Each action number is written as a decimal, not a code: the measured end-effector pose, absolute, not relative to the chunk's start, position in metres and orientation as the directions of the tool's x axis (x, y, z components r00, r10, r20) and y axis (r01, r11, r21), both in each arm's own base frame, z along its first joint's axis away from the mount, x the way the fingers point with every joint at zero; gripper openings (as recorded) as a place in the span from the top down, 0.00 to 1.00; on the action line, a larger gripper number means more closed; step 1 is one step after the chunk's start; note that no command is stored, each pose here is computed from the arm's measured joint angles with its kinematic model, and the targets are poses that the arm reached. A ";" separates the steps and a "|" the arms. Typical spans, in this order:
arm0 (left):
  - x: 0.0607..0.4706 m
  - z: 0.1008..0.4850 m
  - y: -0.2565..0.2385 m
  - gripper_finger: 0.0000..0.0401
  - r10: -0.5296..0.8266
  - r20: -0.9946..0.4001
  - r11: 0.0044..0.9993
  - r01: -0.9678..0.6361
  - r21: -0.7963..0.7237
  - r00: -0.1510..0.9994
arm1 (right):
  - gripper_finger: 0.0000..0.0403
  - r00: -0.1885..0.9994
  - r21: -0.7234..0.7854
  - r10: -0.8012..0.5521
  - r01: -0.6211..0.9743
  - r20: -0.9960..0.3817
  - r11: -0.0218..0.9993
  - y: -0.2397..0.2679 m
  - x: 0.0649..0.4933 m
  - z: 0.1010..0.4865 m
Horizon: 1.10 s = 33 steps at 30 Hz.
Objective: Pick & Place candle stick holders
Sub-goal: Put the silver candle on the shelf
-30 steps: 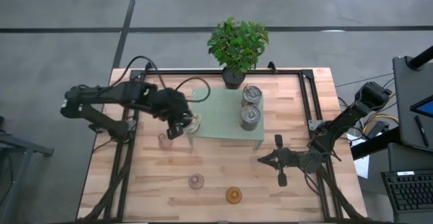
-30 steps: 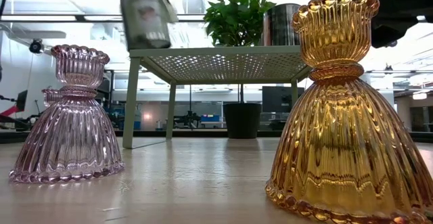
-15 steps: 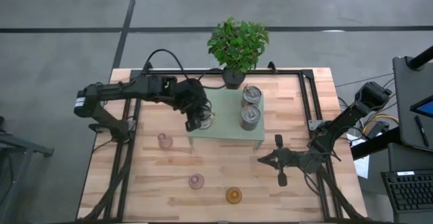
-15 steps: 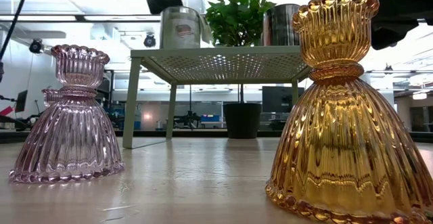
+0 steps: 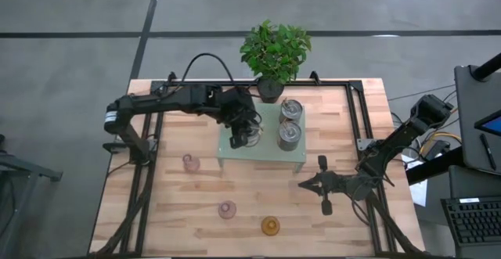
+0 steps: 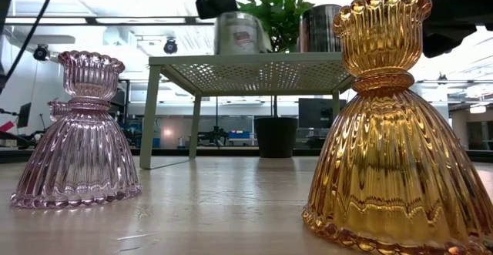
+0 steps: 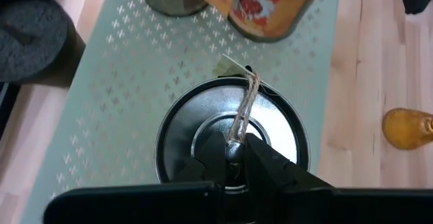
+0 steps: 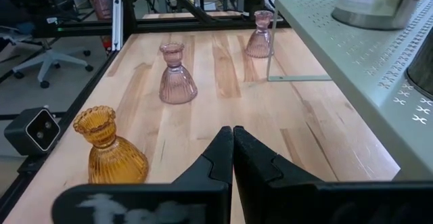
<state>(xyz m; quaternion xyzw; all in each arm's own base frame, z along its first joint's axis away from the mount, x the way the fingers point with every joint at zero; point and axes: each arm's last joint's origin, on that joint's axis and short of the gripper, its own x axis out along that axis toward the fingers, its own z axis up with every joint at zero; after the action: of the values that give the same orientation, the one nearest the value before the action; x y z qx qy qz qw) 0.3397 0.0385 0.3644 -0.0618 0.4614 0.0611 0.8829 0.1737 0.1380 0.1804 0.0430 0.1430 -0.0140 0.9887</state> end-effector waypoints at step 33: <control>0.392 0.356 0.058 0.92 0.122 -0.707 0.989 -0.148 0.025 0.697 | 0.98 0.956 0.070 -0.018 0.041 -0.294 0.997 0.137 0.173 0.179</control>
<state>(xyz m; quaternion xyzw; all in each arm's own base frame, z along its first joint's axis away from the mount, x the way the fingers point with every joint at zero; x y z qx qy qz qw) 0.3917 0.0577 0.3556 -0.0169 0.3826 0.0734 0.9209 0.1733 0.1375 0.1790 0.0379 0.1483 -0.0150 0.9881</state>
